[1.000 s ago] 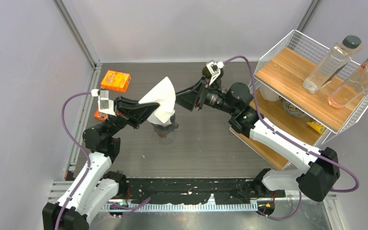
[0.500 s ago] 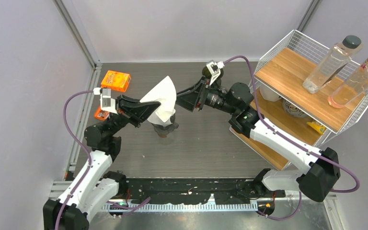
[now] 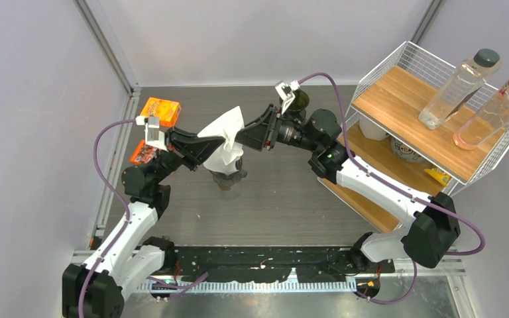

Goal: Place the coffee filter in the dripper

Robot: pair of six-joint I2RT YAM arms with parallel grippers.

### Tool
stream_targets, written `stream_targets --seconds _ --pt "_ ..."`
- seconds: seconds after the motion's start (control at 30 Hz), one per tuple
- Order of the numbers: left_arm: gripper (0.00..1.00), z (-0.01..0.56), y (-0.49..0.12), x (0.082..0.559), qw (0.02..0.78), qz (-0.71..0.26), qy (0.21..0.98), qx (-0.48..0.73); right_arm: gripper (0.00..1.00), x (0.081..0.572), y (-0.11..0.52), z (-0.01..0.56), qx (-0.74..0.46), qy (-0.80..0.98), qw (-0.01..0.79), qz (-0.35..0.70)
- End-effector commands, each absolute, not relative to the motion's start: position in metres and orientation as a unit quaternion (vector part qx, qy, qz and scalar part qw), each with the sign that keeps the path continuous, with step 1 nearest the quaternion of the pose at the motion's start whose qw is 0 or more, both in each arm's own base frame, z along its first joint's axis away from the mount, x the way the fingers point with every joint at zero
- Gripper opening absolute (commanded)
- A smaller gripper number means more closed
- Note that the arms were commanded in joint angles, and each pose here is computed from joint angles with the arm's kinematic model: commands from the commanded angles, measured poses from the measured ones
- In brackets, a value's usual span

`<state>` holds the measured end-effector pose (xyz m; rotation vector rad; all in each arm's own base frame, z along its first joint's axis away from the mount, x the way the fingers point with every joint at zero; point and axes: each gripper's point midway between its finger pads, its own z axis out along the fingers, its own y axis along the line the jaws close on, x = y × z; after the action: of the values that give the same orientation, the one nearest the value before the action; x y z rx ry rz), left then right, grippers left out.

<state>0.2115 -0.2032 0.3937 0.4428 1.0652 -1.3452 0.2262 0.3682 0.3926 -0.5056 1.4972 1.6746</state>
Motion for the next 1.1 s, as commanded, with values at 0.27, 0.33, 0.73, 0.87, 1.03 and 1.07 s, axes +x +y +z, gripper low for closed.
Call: stream_targets --seconds 0.27,0.33,0.73,0.87,1.03,1.07 --pt "0.0 0.428 -0.2 0.198 0.659 -0.596 0.407 0.213 0.42 0.219 0.359 0.426 -0.213 0.551 0.451 0.669" --pt "0.0 0.429 -0.201 0.196 0.656 -0.599 0.405 0.217 0.34 0.218 0.359 0.426 -0.217 0.547 0.451 0.672" --pt "0.07 0.43 -0.205 0.207 0.629 -0.619 0.426 0.199 0.05 0.21 0.35 0.436 -0.219 0.521 0.47 0.678" --pt "0.24 0.428 -0.205 0.211 0.624 -0.62 0.435 0.192 0.05 0.216 0.345 0.435 -0.21 0.528 0.491 0.66" --pt "0.68 0.425 -0.206 0.214 0.622 -0.614 0.448 0.189 0.05 0.233 0.335 0.432 -0.181 0.554 0.531 0.615" --pt "0.81 0.423 -0.206 0.216 0.623 -0.609 0.454 0.186 0.05 0.238 0.335 0.423 -0.181 0.572 0.534 0.596"
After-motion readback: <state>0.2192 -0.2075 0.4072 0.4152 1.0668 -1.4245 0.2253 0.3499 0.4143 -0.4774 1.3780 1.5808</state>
